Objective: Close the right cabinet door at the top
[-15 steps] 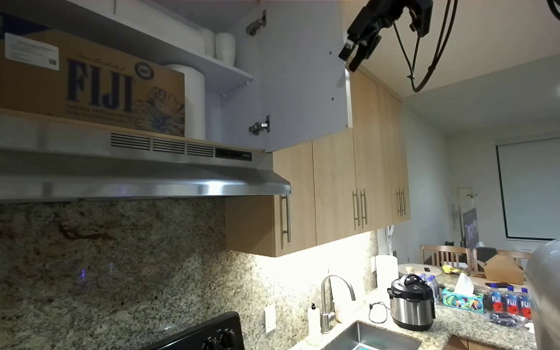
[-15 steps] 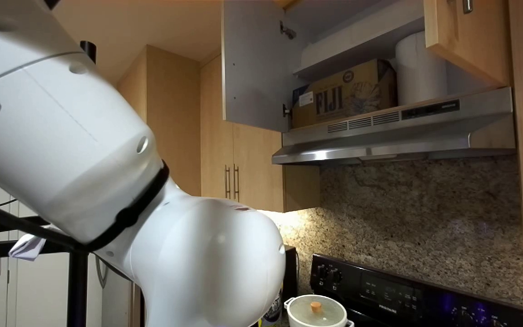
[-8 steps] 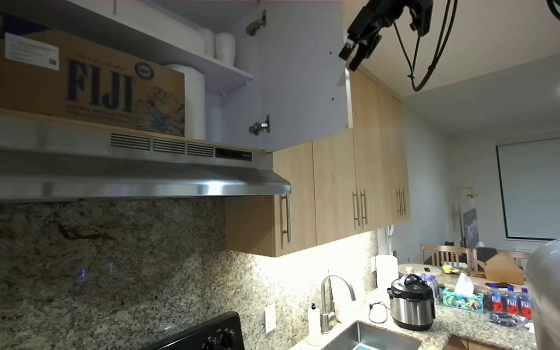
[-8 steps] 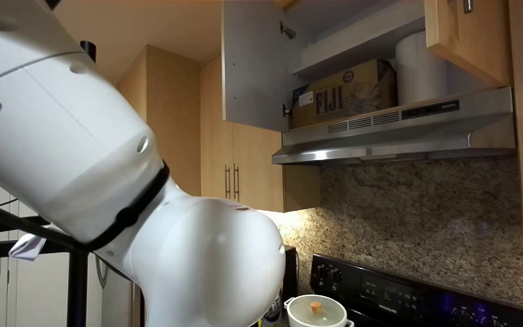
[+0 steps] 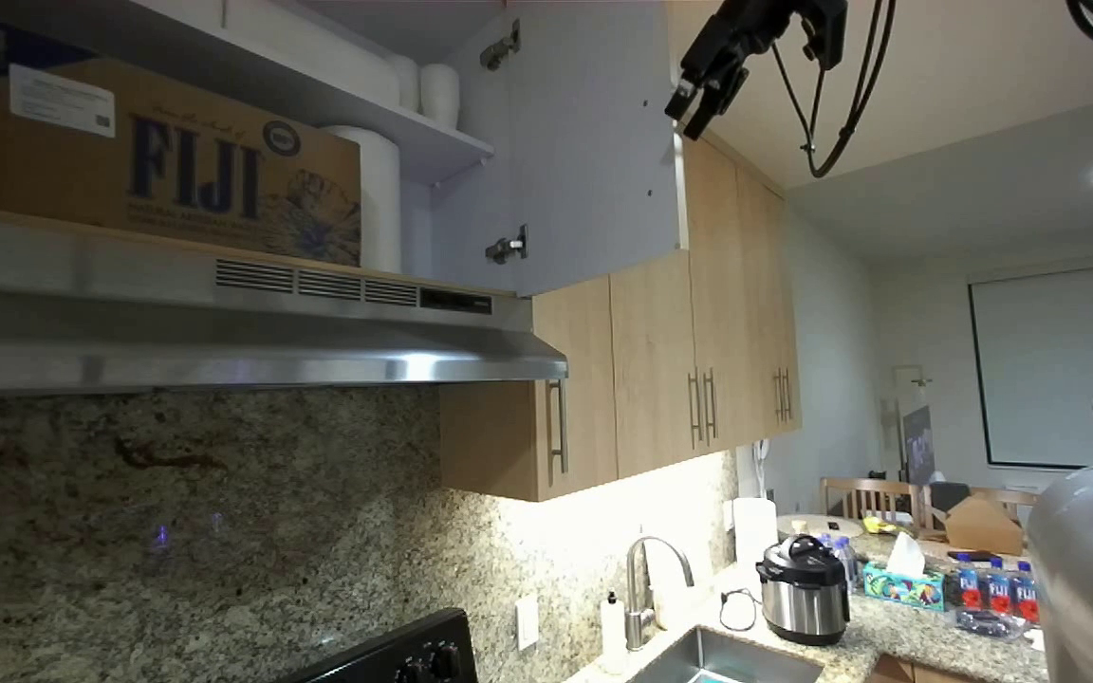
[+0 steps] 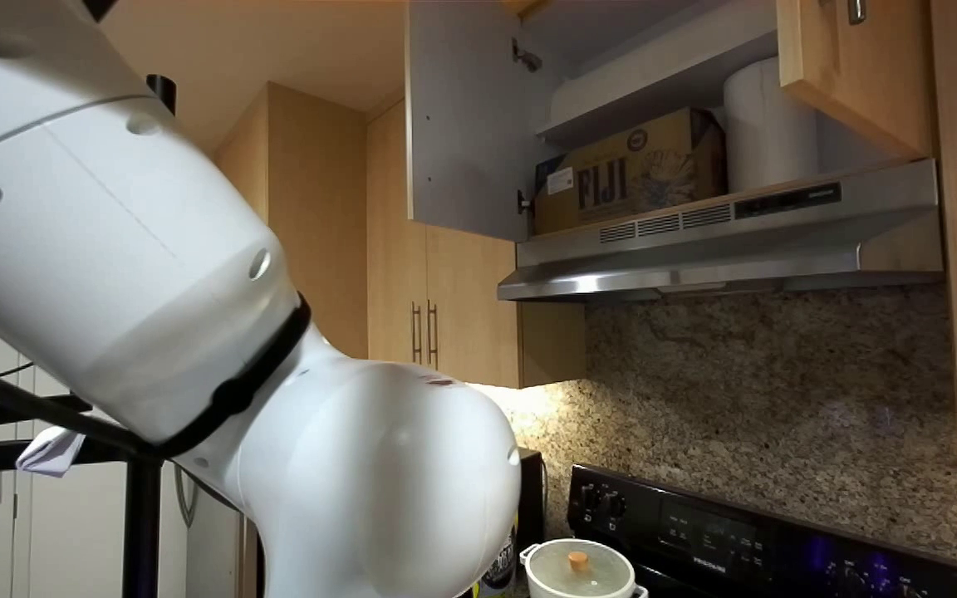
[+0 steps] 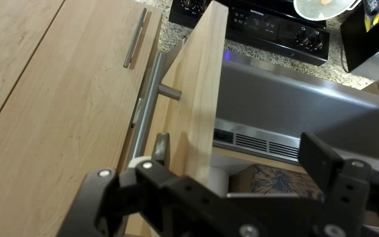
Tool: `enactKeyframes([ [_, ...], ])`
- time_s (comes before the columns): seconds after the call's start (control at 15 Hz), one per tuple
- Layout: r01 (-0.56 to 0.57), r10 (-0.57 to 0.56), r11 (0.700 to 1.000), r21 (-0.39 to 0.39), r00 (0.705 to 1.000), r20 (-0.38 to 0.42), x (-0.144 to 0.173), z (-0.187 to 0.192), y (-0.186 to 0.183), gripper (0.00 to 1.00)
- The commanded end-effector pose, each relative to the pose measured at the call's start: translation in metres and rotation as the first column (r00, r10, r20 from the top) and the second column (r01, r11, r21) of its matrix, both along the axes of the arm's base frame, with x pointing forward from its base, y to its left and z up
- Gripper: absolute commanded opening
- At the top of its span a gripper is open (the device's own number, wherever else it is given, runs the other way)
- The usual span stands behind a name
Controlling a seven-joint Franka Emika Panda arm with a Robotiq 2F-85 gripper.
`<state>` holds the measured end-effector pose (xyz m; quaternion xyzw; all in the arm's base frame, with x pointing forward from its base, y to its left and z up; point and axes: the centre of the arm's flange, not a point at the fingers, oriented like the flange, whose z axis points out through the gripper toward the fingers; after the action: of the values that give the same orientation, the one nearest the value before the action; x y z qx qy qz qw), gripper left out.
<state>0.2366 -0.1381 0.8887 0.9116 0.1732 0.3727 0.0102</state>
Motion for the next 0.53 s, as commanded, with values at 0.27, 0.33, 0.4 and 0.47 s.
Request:
enactKeyframes([
  [0.27, 0.011, -0.011, 1.000, -0.003, 1.000, -0.005, 0.0012, -0.0006, -0.0011, 1.00],
  [0.33, 0.011, -0.011, 1.000, -0.004, 1.000, -0.005, 0.0012, -0.0005, -0.0010, 1.00],
  [0.4, 0.011, -0.011, 1.000, -0.004, 1.000, -0.005, 0.0012, -0.0005, -0.0010, 1.00],
  [0.47, 0.011, -0.011, 1.000, -0.004, 1.000, -0.004, 0.0012, -0.0005, -0.0010, 1.00],
])
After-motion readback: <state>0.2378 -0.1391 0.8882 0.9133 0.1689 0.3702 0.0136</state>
